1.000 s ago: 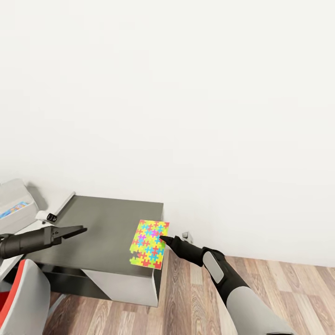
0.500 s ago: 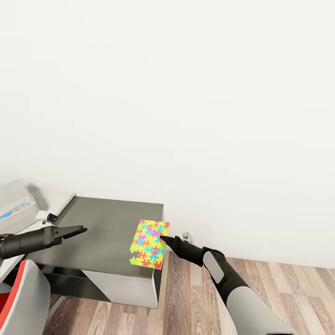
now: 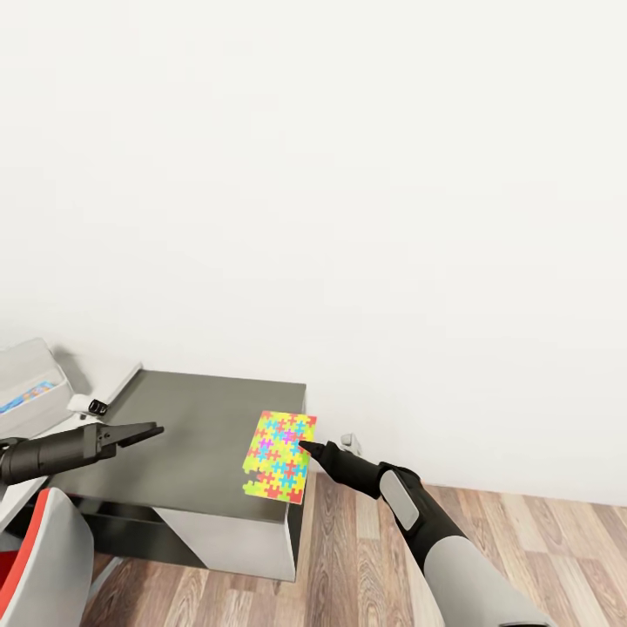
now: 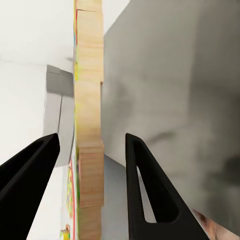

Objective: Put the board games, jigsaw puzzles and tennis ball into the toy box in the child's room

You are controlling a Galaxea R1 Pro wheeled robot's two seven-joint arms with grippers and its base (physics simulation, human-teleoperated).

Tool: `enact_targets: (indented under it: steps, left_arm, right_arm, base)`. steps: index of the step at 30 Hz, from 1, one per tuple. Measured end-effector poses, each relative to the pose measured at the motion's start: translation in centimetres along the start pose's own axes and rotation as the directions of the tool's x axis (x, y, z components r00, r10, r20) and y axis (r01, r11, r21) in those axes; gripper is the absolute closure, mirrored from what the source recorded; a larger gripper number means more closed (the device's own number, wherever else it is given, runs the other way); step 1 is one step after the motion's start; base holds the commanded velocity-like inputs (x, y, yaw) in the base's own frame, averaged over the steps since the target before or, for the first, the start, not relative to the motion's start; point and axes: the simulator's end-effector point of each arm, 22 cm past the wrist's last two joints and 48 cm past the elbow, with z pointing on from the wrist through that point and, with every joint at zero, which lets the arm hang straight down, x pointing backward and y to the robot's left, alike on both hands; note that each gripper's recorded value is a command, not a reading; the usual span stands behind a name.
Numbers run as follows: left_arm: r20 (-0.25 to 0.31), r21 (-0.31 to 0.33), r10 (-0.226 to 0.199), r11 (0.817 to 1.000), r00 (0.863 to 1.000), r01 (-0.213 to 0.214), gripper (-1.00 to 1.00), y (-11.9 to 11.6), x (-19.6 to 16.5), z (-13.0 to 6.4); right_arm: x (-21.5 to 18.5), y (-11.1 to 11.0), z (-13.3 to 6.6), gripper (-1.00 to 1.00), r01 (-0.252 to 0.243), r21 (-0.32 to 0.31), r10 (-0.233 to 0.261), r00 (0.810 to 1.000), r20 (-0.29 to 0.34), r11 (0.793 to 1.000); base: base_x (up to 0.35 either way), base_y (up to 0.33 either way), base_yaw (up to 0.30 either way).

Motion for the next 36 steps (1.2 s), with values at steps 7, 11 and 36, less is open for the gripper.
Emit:
enact_targets:
  steps: [7, 11, 36]
  left_arm:
    - [0.004, 0.003, 0.011, 1.0, 1.0, -0.011, -1.0, -0.5, -0.2, -0.1]
    - [0.006, 0.005, 0.017, 1.0, 1.0, -0.017, -1.0, -0.8, -0.3, -0.2]
    - [0.021, 0.016, 0.055, 0.998, 0.998, -0.055, -1.0, -2.7, -1.1, -0.7]
  right_arm:
    - [-0.2, 0.6, -0.1, 1.0, 0.01, -0.005, -0.009, 1.0, 0.005, 1.0]
    - [-0.4, 0.9, -0.2, 1.0, 0.014, -0.008, -0.014, 1.0, 0.007, 1.0]
    - [-1.1, 3.0, -0.7, 1.0, 0.048, -0.025, -0.047, 0.999, 0.022, 0.999]
  base:
    - [0.0, 0.0, 0.0]
    - [0.0, 0.0, 0.0]
    - [0.0, 0.0, 0.0]
